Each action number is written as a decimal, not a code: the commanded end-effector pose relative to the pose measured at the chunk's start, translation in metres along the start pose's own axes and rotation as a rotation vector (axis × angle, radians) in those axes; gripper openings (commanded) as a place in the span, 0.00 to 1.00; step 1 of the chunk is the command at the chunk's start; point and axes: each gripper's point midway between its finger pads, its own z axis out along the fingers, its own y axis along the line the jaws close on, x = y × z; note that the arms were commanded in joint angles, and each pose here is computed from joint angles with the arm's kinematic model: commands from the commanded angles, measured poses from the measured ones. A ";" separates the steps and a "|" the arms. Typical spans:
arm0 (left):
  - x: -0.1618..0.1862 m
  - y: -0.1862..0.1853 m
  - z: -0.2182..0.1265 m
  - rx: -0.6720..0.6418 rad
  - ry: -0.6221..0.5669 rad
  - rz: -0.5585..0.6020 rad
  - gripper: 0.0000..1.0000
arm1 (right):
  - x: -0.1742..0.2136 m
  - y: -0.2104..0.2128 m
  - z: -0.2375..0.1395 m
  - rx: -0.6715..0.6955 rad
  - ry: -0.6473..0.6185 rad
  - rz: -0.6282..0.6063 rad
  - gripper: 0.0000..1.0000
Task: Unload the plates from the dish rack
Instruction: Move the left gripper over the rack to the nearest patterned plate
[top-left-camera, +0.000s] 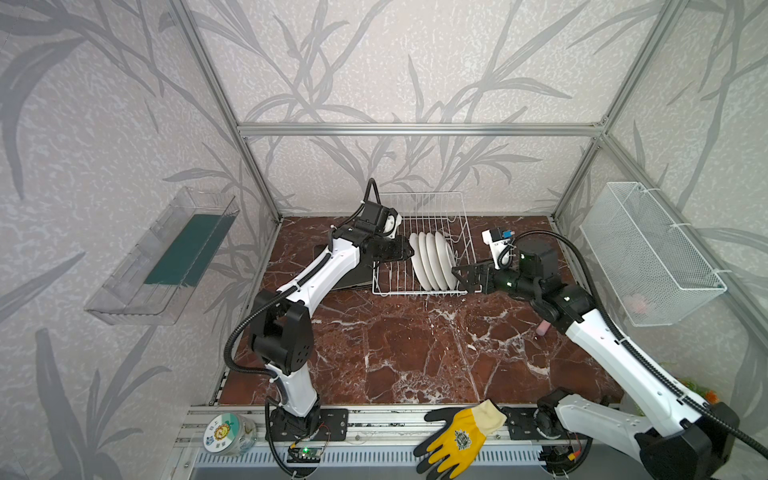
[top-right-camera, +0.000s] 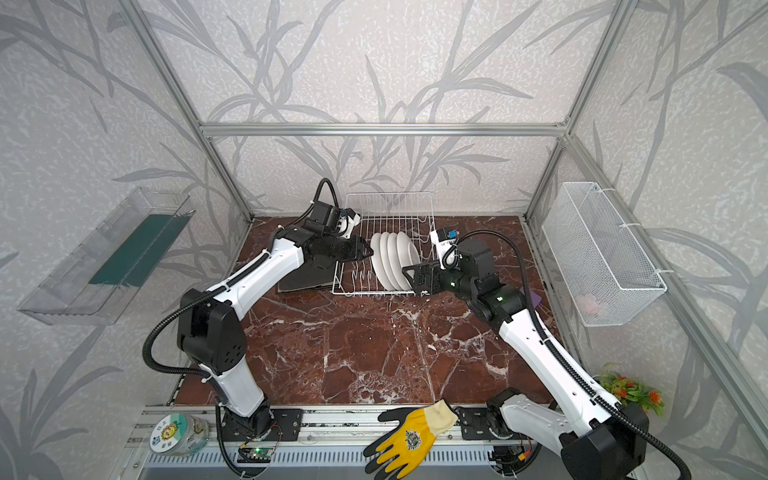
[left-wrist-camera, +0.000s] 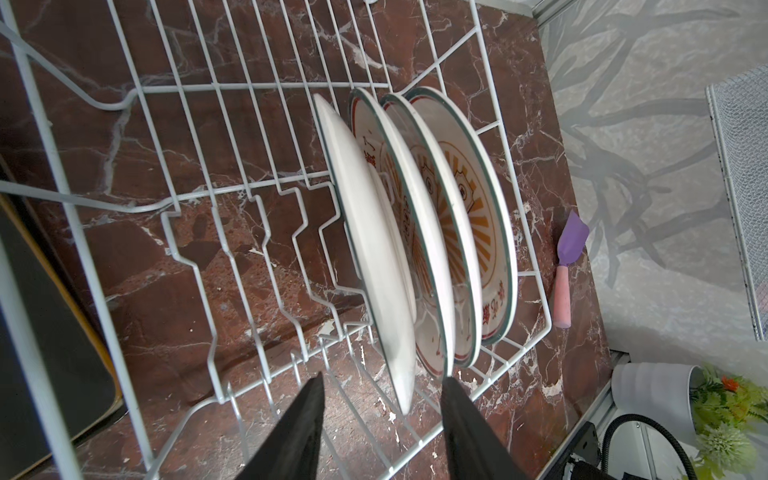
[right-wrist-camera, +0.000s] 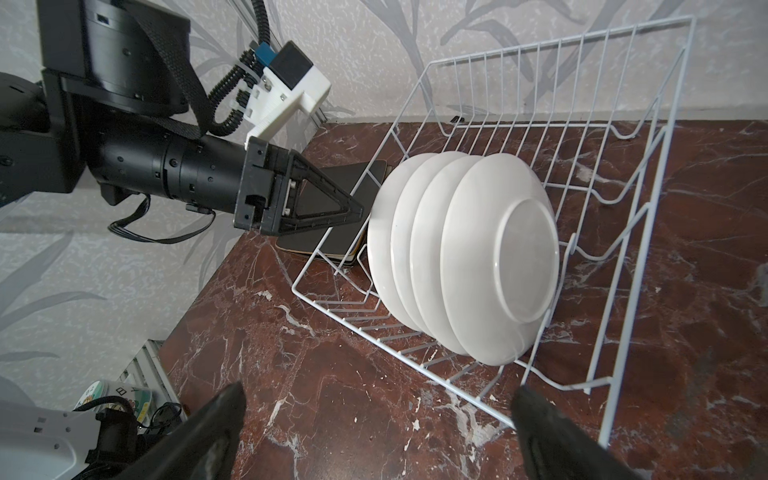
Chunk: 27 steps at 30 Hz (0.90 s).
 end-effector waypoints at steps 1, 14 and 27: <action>-0.006 -0.008 0.001 0.015 -0.001 -0.008 0.46 | -0.002 0.001 -0.003 0.006 -0.019 -0.026 0.99; 0.004 -0.011 0.029 0.089 0.039 -0.049 0.34 | 0.001 -0.001 -0.004 0.022 -0.003 -0.037 0.99; 0.009 -0.009 0.041 0.103 0.063 -0.083 0.23 | -0.003 0.000 -0.006 0.023 -0.004 -0.048 0.99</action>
